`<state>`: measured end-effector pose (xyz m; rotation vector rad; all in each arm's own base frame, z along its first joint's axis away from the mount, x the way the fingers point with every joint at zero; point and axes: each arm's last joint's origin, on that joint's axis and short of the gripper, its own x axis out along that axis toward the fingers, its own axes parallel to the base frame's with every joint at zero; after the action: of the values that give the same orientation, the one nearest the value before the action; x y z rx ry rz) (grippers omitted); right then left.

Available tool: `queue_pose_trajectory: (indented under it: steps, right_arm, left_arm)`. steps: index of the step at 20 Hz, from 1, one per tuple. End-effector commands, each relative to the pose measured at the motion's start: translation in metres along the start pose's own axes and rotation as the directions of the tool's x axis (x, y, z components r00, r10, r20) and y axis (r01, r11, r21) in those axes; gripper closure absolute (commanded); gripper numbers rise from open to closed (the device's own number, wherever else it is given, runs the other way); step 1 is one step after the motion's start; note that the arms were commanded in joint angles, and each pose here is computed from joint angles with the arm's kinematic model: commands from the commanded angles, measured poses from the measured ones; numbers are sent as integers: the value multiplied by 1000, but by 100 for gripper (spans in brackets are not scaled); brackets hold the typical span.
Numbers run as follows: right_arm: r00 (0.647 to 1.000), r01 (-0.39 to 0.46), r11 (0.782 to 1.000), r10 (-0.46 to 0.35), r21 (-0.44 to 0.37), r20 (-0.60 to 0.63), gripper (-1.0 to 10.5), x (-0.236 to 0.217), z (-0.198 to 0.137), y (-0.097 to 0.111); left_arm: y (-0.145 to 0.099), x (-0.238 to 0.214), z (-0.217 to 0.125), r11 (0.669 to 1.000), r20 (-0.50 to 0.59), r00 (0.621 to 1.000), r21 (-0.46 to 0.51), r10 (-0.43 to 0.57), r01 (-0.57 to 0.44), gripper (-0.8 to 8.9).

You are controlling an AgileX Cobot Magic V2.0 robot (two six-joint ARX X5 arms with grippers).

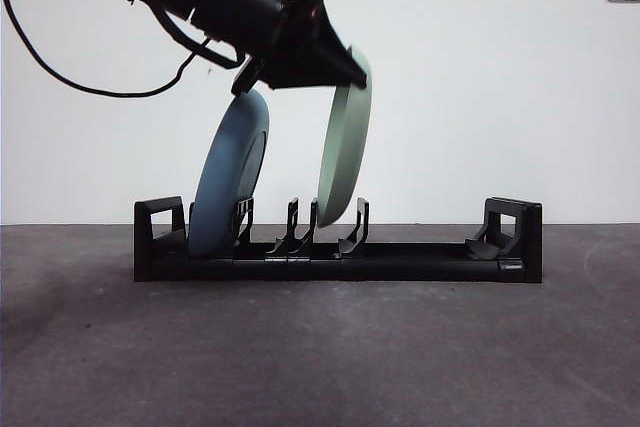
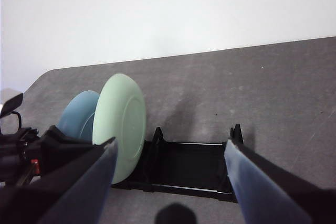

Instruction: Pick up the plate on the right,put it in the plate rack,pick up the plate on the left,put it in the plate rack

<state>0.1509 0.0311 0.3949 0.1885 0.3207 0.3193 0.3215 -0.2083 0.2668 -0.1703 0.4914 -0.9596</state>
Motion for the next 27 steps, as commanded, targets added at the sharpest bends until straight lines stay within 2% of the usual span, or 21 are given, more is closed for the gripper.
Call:
queue_pose_trajectory:
  steps: [1,9,20,27]
  right_arm:
    - [1000,-1,1000,1,-7,3,603,0,0,0]
    - [1000,2,1000,-2,-4,-11,603,5,0,-1]
    - [1000,5,1000,-5,-1,-30,603,11,-1,-2]
    - [1000,4,1000,-4,-1,-31,603,11,-1,-2]
  left_arm:
    - [0,2,0,997,2,1000,73,2,-2,822]
    - [1,5,-2,995,-1,1000,104,1,-1,822]
    - [12,19,-17,997,-53,999,78,11,-7,816]
    - [8,21,-19,988,-64,998,156,7,3,812]
